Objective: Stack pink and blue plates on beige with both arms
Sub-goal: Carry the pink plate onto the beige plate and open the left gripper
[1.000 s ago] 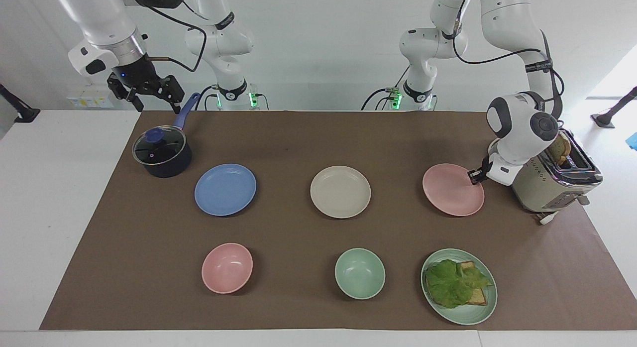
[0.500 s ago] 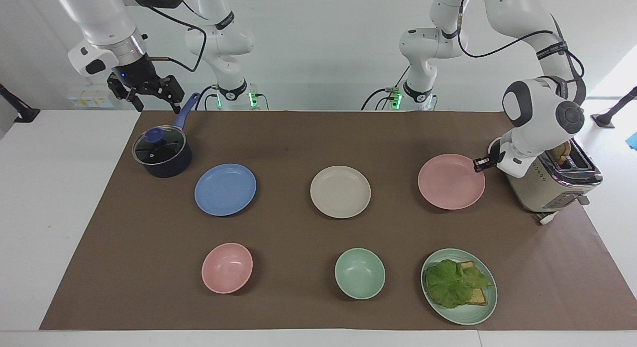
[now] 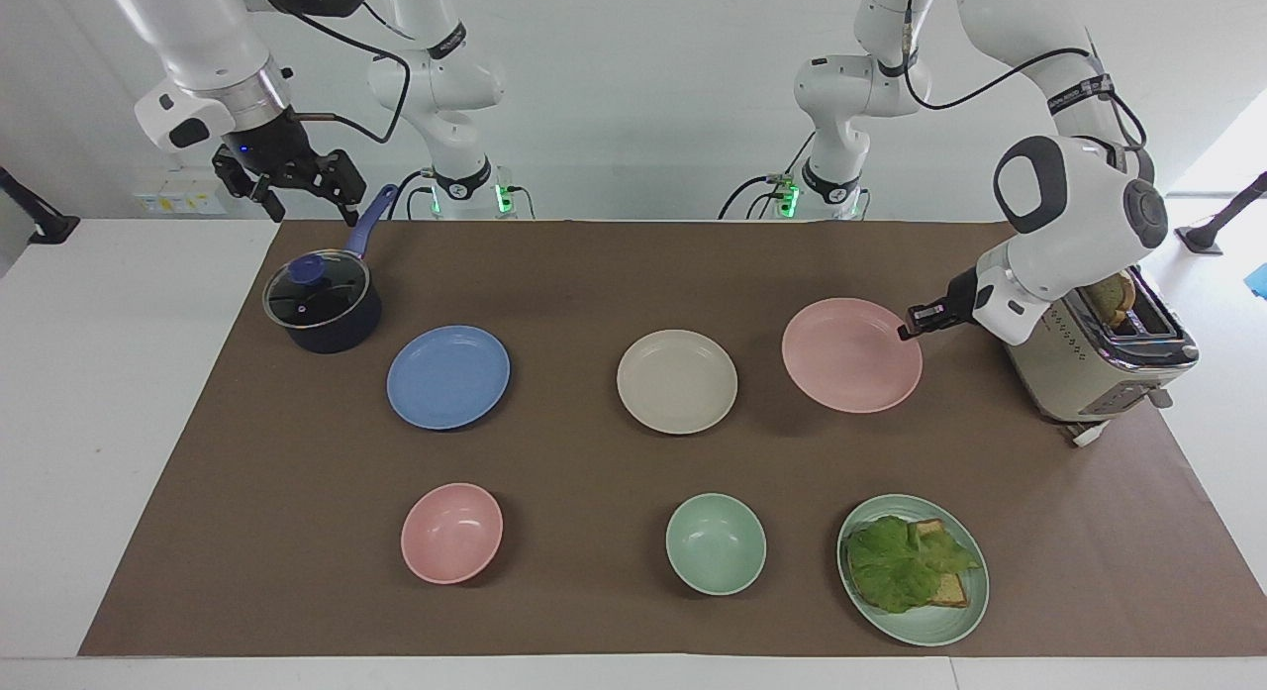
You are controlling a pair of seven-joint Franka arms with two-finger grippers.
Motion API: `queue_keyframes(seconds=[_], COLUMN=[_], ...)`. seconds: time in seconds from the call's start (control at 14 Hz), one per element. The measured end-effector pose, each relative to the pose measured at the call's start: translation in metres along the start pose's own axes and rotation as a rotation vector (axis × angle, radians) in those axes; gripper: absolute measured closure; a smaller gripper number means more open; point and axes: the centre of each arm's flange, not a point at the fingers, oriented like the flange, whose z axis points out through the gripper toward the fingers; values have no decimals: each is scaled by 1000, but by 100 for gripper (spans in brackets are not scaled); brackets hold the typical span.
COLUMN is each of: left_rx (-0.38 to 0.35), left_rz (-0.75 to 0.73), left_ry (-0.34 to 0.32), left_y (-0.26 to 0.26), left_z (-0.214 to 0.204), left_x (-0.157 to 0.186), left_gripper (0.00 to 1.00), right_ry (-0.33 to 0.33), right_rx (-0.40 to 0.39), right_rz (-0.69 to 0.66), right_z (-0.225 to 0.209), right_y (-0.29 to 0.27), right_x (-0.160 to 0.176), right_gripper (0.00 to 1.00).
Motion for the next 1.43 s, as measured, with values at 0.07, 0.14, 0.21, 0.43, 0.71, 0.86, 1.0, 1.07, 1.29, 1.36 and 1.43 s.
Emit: queue_keyframes(seconds=[0.07, 0.14, 0.21, 0.43, 0.71, 0.86, 1.0, 1.07, 1.29, 1.36, 1.43], left_rx=[-12, -20, -25, -30, -35, -26, -20, -19, -17, -20, -20], left_rz=[19, 32, 35, 12, -21, -29, -41, -47, -58, -62, -64], left_ry=[4, 6, 9, 26, 73, 81, 98, 106, 111, 110, 110], left_y=[18, 36, 53, 105, 161, 163, 157, 155, 154, 156, 158], left_z=[6, 12, 19, 41, 85, 107, 123, 129, 143, 146, 149], left_x=[-3, -7, -11, -30, -57, -62, -59, -55, -50, -50, -51], left_gripper=[95, 95, 95, 95, 95, 95, 95, 95, 95, 95, 95], right_ry=[0, 0, -1, -3, -6, -7, -7, -7, -7, -7, -7], right_rx=[0, 0, 0, 0, 0, 0, 0, 0, 0, 0, 0], right_rz=[1, 2, 2, 2, 3, 3, 3, 4, 4, 5, 5], right_z=[0, 0, 0, 1, 3, 3, 3, 3, 3, 3, 3], right_y=[0, 1, 1, 1, 1, 1, 2, 2, 2, 2, 3], right_x=[0, 0, 0, 0, 0, 0, 0, 0, 0, 0, 0], right_gripper=[0, 0, 0, 0, 0, 0, 0, 0, 0, 0, 0])
